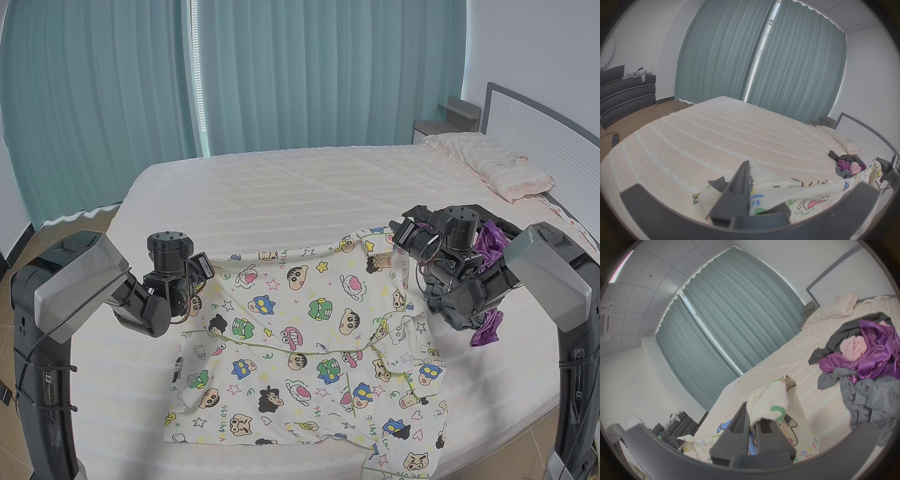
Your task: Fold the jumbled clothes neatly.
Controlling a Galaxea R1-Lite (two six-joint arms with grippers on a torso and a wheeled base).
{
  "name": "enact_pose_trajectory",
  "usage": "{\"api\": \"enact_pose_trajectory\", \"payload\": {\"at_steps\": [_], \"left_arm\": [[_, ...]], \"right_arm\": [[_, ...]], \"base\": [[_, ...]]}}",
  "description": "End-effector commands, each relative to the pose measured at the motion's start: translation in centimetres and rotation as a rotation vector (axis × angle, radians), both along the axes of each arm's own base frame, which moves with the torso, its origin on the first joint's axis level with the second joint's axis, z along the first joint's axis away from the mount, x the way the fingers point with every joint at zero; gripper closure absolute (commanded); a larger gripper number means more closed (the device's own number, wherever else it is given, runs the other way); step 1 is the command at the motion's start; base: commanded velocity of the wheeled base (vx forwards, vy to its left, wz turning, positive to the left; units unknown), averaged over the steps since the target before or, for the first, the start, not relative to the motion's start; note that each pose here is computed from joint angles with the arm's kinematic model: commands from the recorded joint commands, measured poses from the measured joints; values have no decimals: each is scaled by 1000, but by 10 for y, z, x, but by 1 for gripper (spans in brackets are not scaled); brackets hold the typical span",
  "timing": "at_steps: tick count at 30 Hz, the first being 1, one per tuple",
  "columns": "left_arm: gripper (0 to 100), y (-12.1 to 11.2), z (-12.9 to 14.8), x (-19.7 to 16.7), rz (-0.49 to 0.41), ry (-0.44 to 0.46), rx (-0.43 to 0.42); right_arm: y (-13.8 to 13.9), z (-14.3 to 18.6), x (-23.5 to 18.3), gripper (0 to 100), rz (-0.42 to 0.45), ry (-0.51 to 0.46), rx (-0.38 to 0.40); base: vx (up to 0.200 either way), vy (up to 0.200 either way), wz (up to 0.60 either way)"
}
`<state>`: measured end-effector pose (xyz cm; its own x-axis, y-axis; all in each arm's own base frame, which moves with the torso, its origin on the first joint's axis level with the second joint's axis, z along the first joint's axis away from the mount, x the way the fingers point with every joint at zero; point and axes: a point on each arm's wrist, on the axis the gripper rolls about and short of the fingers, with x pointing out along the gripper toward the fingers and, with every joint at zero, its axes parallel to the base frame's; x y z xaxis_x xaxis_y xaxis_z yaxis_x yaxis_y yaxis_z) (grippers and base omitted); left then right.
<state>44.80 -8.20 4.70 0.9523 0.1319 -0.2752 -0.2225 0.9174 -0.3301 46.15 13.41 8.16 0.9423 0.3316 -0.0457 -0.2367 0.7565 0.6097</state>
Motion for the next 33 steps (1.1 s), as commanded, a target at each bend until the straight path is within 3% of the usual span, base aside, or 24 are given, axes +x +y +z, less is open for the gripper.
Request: {"api": "enact_pose_trajectory", "payload": {"at_steps": [1,3,6,11,13,20,24,29,30,33], "left_arm": [[0,9,-27,30,38,20,3],[0,11,-29,33,50,28,6],[0,18,-39,44,88,31,5],[0,27,-46,52,134,35,14],[0,40,-50,59,181,33,20],[0,66,-48,60,233,32,18],[0,74,-33,50,247,29,-8],[0,71,-12,23,170,54,-82],[0,69,0,2,119,74,-135],[0,67,10,-27,53,101,-200]], "right_arm": [[8,-19,22,0,-10,101,46],[11,-20,28,0,-15,120,73],[13,-24,48,0,-79,128,179],[10,-27,60,0,-143,132,235],[2,-29,67,0,-213,144,289],[-30,-39,71,0,-289,202,270],[-46,-36,58,0,-325,268,249],[-53,-29,26,0,-288,356,210],[-57,-31,4,0,-251,413,155],[-71,-41,-28,0,-207,471,89]], "base": [[0,0,0],[0,0,0],[0,0,0],[0,0,0],[0,0,0],[0,0,0],[0,0,0],[0,0,0],[0,0,0],[0,0,0]]}}
